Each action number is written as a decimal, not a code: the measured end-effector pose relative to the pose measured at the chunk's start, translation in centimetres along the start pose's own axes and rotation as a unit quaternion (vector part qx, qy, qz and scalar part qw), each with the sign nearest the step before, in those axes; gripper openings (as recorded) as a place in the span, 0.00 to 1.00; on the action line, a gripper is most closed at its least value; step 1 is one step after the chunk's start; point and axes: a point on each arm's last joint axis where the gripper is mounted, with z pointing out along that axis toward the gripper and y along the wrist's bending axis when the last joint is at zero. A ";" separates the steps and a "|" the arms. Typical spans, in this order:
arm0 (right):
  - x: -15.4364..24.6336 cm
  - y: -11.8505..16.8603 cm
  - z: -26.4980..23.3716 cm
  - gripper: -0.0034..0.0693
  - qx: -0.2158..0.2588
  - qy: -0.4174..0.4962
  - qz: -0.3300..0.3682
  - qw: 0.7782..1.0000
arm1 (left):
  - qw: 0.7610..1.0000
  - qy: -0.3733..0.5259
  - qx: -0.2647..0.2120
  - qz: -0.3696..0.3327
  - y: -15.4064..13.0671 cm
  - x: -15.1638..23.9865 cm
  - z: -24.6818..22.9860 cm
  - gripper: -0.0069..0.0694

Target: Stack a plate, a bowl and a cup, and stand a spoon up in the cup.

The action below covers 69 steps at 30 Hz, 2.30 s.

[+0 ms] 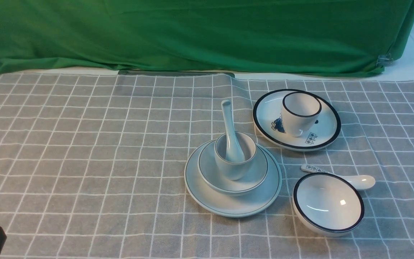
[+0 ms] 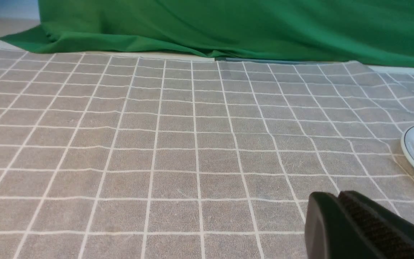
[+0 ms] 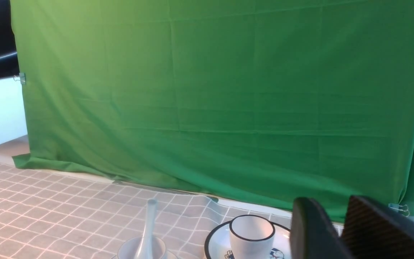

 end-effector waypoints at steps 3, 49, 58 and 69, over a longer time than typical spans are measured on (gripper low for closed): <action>0.0 0.0 0.0 0.33 0.000 0.000 0.001 1.000 | 1.000 0.002 0.000 0.004 0.0 0.0 0.0 0.11; 16.6 -1.4 2.5 0.37 0.133 0.235 -0.080 0.960 | 1.000 0.002 0.000 0.015 0.0 0.0 0.0 0.11; 16.5 -1.4 2.5 0.38 0.132 0.231 -0.081 0.961 | 1.000 0.002 0.000 0.015 0.0 0.0 0.0 0.11; 16.5 -1.4 2.5 0.38 0.132 0.231 -0.081 0.960 | 1.000 0.002 0.000 0.015 0.0 0.0 0.0 0.11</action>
